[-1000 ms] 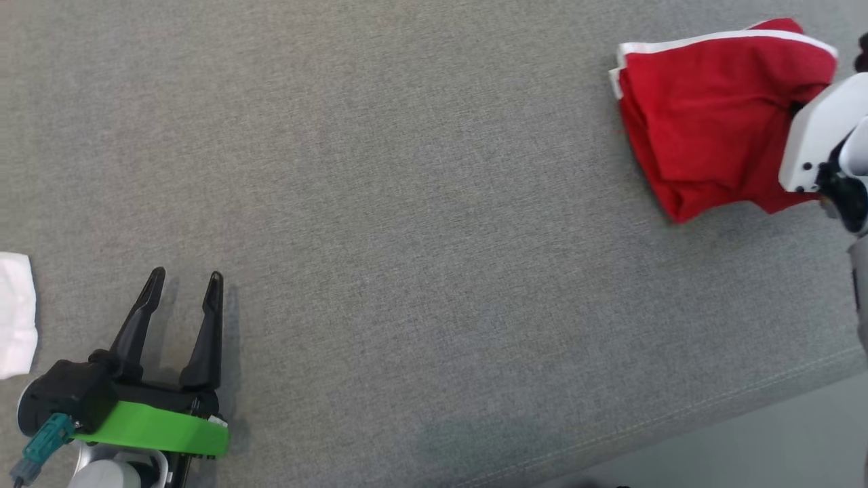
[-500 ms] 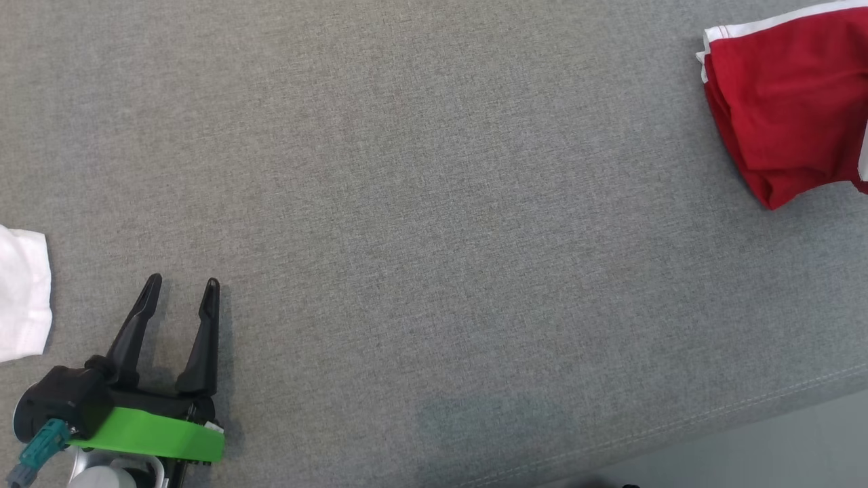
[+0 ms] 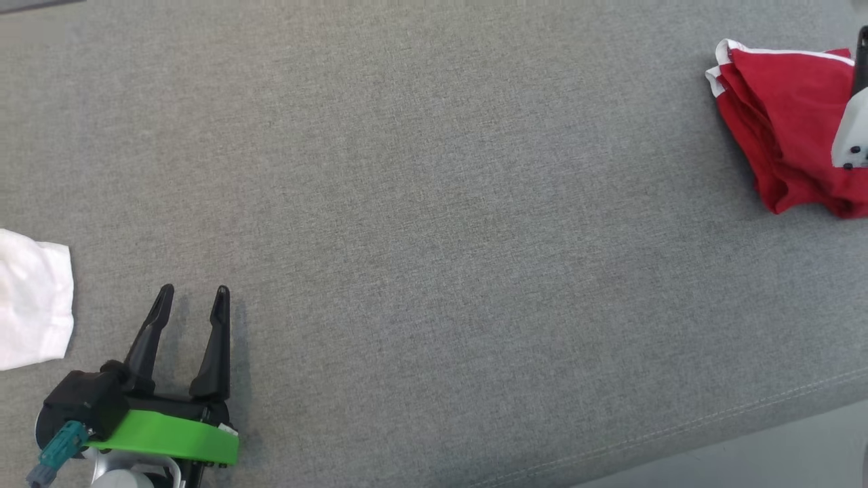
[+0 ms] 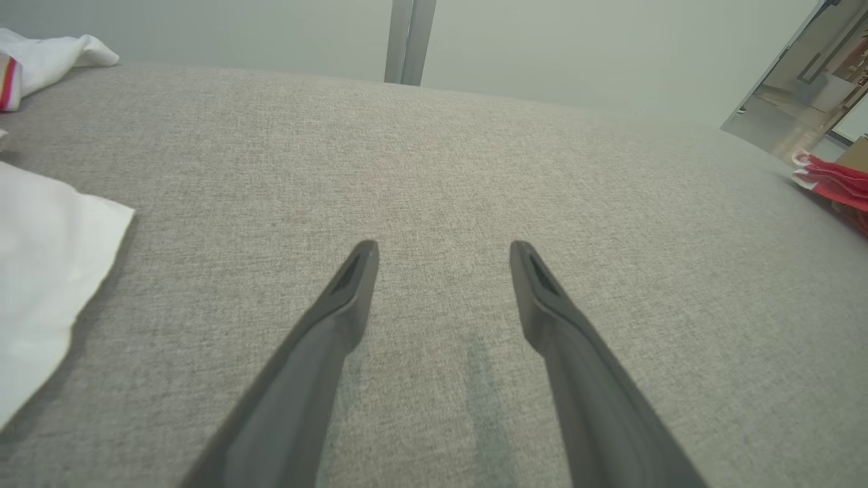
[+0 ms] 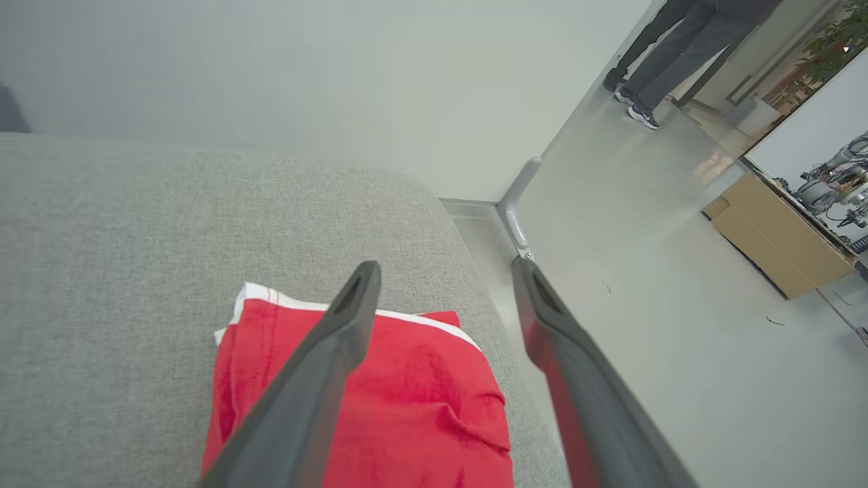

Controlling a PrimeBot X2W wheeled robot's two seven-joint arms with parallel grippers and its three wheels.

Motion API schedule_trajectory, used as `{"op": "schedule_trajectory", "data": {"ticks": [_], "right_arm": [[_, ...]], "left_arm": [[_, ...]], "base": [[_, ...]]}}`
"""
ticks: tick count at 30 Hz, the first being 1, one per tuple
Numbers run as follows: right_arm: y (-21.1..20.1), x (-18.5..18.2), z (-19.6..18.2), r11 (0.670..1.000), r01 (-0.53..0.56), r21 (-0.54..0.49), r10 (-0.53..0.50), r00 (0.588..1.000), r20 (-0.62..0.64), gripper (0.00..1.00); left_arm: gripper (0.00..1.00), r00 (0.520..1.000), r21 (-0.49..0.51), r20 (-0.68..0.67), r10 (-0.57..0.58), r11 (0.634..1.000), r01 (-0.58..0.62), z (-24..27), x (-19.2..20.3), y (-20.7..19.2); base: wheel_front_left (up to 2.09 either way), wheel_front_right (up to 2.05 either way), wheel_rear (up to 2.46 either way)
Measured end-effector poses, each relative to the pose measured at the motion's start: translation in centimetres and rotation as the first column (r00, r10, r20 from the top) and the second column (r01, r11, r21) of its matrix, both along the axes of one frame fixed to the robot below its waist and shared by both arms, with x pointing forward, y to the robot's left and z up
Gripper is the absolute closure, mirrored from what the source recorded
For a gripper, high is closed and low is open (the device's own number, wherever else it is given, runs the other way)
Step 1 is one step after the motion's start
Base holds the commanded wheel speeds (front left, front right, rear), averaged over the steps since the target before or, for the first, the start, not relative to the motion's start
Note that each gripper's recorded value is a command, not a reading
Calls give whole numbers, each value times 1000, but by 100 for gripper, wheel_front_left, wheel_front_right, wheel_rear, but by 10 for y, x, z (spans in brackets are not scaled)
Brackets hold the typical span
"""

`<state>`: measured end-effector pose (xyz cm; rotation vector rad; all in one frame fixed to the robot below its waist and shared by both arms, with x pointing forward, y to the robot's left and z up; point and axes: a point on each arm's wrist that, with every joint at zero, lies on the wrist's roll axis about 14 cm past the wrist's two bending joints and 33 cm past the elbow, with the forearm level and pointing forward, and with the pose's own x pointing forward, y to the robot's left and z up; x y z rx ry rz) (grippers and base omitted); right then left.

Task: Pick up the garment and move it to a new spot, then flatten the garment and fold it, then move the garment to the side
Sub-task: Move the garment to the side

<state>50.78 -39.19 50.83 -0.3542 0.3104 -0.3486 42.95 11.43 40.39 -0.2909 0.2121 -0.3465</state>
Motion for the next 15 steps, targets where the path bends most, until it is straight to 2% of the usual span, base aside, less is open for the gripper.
{"op": "schedule_trajectory", "data": {"ticks": [5,10,12,15], "right_arm": [[26,0,30,995,-94,-21,96,984,147,0],[52,-21,49,983,-178,-38,182,945,270,0],[68,-33,46,973,-225,-46,228,933,280,0],[98,-52,38,957,-289,-1,275,911,308,0]], "left_arm": [[0,999,-13,28,25,1000,-24,14,-5,-1],[0,996,-23,56,65,998,-64,30,-14,3],[0,995,-16,55,84,996,-84,32,-23,7],[0,992,-15,60,112,994,-111,37,-35,13]], "base": [[0,0,0],[0,0,0],[0,0,0],[0,0,0]]}}
